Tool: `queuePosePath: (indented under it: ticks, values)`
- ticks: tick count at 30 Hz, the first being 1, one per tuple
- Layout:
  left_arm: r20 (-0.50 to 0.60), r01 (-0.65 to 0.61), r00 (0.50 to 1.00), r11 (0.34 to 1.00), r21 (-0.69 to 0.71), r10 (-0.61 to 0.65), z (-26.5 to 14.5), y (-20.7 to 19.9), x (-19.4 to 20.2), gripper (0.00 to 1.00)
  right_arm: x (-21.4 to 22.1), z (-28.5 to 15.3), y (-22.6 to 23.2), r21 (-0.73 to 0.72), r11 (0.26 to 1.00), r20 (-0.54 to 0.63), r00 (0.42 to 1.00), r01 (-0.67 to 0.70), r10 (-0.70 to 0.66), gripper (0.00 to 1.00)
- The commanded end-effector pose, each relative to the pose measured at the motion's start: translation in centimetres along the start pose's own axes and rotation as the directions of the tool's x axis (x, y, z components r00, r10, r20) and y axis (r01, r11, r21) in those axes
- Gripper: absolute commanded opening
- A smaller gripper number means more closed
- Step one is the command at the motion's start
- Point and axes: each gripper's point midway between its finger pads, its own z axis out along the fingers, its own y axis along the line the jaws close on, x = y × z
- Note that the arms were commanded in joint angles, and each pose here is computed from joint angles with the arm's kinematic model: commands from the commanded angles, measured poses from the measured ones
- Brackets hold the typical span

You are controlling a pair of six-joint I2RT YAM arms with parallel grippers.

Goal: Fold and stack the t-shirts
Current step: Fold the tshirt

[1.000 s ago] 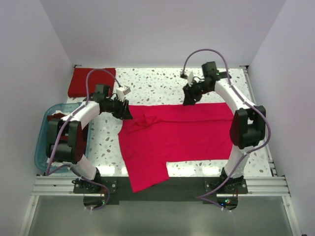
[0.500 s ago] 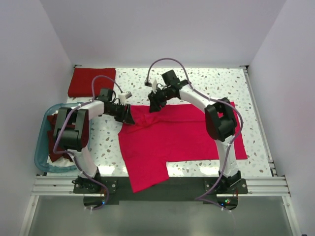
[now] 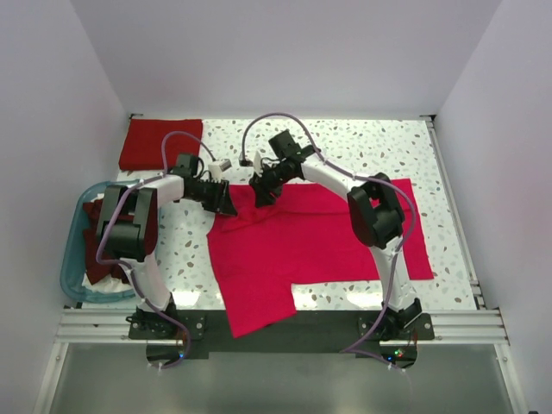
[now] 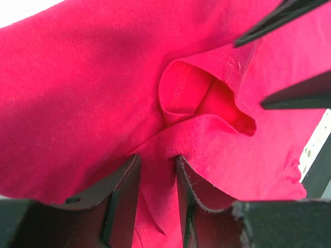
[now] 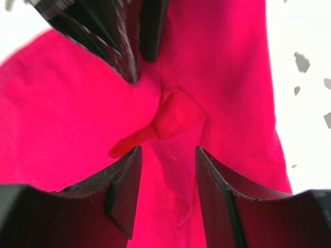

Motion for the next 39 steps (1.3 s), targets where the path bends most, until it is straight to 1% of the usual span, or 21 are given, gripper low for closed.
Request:
queuePosePath:
  ticks: [1,5,7,8,9,12,13,15,17,18,19,21,22,23,25,31,33,35,37,39]
  values:
    - [0.060,-0.038,0.998,0.999,0.021,0.037,-0.1,-0.1,-2.3,0.39,0.5,0.4,-0.6,0.010,0.998,-0.034,0.997,0.064,-0.064,0.49]
    - [0.060,-0.038,0.998,0.999,0.021,0.037,-0.1,-0.1,-2.3,0.40,1.1,0.9,-0.8,0.012,0.997,-0.051,0.996,0.072,-0.071,0.47]
    - [0.063,-0.039,0.997,0.999,0.019,0.038,-0.2,-0.1,-2.4,0.40,1.1,1.0,-1.0,0.016,0.997,-0.048,0.996,0.075,-0.074,0.36]
    - [0.066,-0.042,0.997,0.999,0.019,0.040,-0.2,-0.2,-2.5,0.40,1.0,0.9,-1.0,0.018,0.997,-0.047,0.996,0.078,-0.077,0.29]
    - [0.069,-0.046,0.997,0.999,0.021,0.045,-0.3,-0.3,-2.6,0.39,0.8,0.8,-1.0,0.021,0.996,-0.045,0.996,0.084,-0.083,0.18]
    - [0.082,-0.054,0.995,0.998,0.017,0.052,-0.5,-0.3,-2.9,0.37,0.3,0.3,-0.5,0.012,0.996,-0.031,0.995,0.092,-0.092,0.08]
    - [0.087,-0.056,0.995,0.998,0.017,0.054,-0.6,-0.3,-3.0,0.36,0.2,0.2,-0.4,0.008,0.996,-0.026,0.995,0.093,-0.093,0.06]
    - [0.097,-0.058,0.994,0.998,0.017,0.056,-0.7,-0.3,-3.2,0.34,-0.3,-0.3,0.0,0.002,0.995,-0.010,0.995,0.099,-0.099,0.04]
    - [0.116,-0.059,0.992,0.998,0.022,0.056,-1.0,-0.4,-3.5,0.27,-0.3,-0.5,0.3,-0.001,0.995,-0.006,0.995,0.098,-0.098,0.03]
    - [0.123,-0.067,0.990,0.997,0.024,0.064,-1.1,-0.5,-3.7,0.23,-0.5,-0.8,0.5,-0.003,0.995,0.000,0.995,0.102,-0.102,0.03]
    - [0.129,-0.068,0.990,0.997,0.027,0.064,-1.2,-0.6,-3.7,0.15,-0.2,-0.8,0.7,-0.007,0.995,-0.003,0.995,0.100,-0.100,0.02]
    - [0.139,-0.078,0.988,0.996,0.041,0.072,-1.5,-0.8,-3.9,0.08,0.0,-1.1,0.6,-0.006,0.995,-0.005,0.995,0.098,-0.098,0.01]
    - [0.146,-0.092,0.986,0.995,0.046,0.085,-1.8,-1.1,-3.8,0.02,0.0,-1.2,0.6,-0.006,0.995,-0.006,0.995,0.098,-0.098,0.01]
    - [0.152,-0.105,0.984,0.993,0.052,0.096,-2.0,-1.3,-3.8,0.01,0.1,-1.4,0.6,-0.006,0.995,-0.009,0.995,0.096,-0.096,0.00]
    - [0.172,-0.153,0.975,0.986,0.064,0.140,-2.7,-2.1,-3.9,0.00,0.4,-1.5,0.8,-0.018,0.996,-0.009,0.996,0.093,-0.093,0.00]
    - [0.160,-0.286,0.950,0.953,0.095,0.269,-3.8,-3.7,-1.3,0.00,0.5,-3.0,1.7,-0.044,0.993,0.011,0.994,0.105,-0.105,0.00]
    - [0.142,-0.306,0.947,0.945,0.116,0.289,-4.0,-4.3,-0.3,0.02,0.6,-3.4,2.6,-0.077,0.989,0.017,0.992,0.126,-0.125,0.00]
    - [0.117,-0.331,0.941,0.935,0.129,0.317,-4.1,-4.4,1.0,0.06,1.2,-3.5,3.5,-0.115,0.983,0.014,0.990,0.141,-0.141,0.00]
    - [0.103,-0.373,0.927,0.915,0.152,0.360,-4.2,-4.8,2.1,0.08,2.0,-3.6,4.4,-0.161,0.976,-0.002,0.988,0.149,-0.151,0.00]
    - [0.098,-0.407,0.913,0.898,0.166,0.396,-4.3,-5.4,2.7,0.11,3.3,-3.7,5.3,-0.216,0.965,-0.021,0.987,0.152,-0.160,0.03]
